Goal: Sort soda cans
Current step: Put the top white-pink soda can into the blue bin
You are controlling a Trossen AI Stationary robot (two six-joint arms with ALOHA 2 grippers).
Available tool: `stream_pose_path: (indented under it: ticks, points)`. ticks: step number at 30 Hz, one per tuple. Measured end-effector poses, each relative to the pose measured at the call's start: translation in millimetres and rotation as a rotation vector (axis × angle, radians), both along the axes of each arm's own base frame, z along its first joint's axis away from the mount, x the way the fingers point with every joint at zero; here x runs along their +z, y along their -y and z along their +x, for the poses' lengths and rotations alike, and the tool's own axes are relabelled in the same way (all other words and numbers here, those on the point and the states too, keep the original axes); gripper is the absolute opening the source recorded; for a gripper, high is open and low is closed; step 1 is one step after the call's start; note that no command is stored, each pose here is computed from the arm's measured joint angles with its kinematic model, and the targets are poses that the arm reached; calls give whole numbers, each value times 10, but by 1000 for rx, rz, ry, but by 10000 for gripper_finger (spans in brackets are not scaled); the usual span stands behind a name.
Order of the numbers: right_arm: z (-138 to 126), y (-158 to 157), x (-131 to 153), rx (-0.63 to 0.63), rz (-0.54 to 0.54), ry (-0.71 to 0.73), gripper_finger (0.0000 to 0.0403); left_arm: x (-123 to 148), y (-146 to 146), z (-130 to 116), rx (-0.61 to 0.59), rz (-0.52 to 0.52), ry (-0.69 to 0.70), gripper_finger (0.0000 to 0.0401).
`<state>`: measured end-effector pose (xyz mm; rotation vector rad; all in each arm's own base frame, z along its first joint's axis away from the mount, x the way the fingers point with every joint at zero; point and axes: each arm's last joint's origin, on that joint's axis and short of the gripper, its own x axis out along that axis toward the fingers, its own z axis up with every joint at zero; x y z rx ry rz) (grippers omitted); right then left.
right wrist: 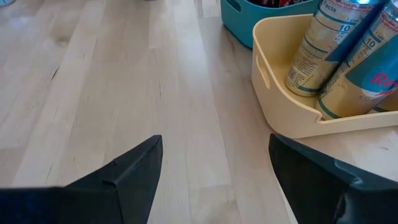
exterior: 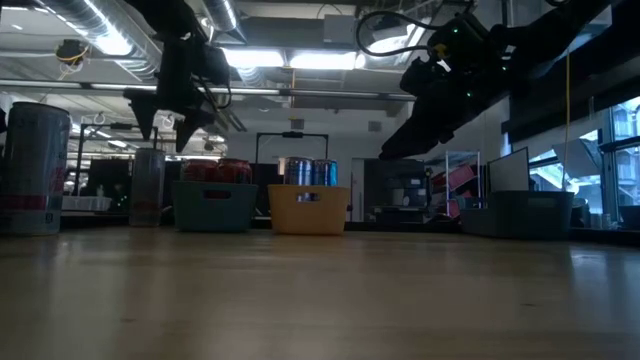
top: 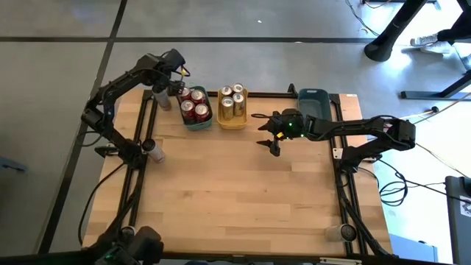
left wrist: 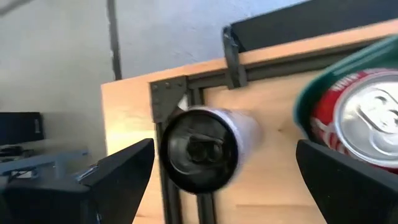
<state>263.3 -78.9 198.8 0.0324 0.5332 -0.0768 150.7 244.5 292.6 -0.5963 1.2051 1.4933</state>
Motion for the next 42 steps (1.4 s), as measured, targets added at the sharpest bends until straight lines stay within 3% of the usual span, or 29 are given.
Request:
stream_pose_path:
  ticks: [15, 25, 36, 42]
  points:
    - [5, 2, -9, 9, -16, -3, 293, -103, -45, 37, 36, 7, -83, 379]
    - [54, 8, -135, 33, 11, -40, 293, -374, -147, 98, 73, -76, -173, 379]
    - [74, 12, -145, 41, 13, -27, 293, -474, -189, 98, 52, -143, -191, 379]
    - [73, 12, -145, 43, 11, -28, 293, -457, -175, 103, 1, -179, -176, 338]
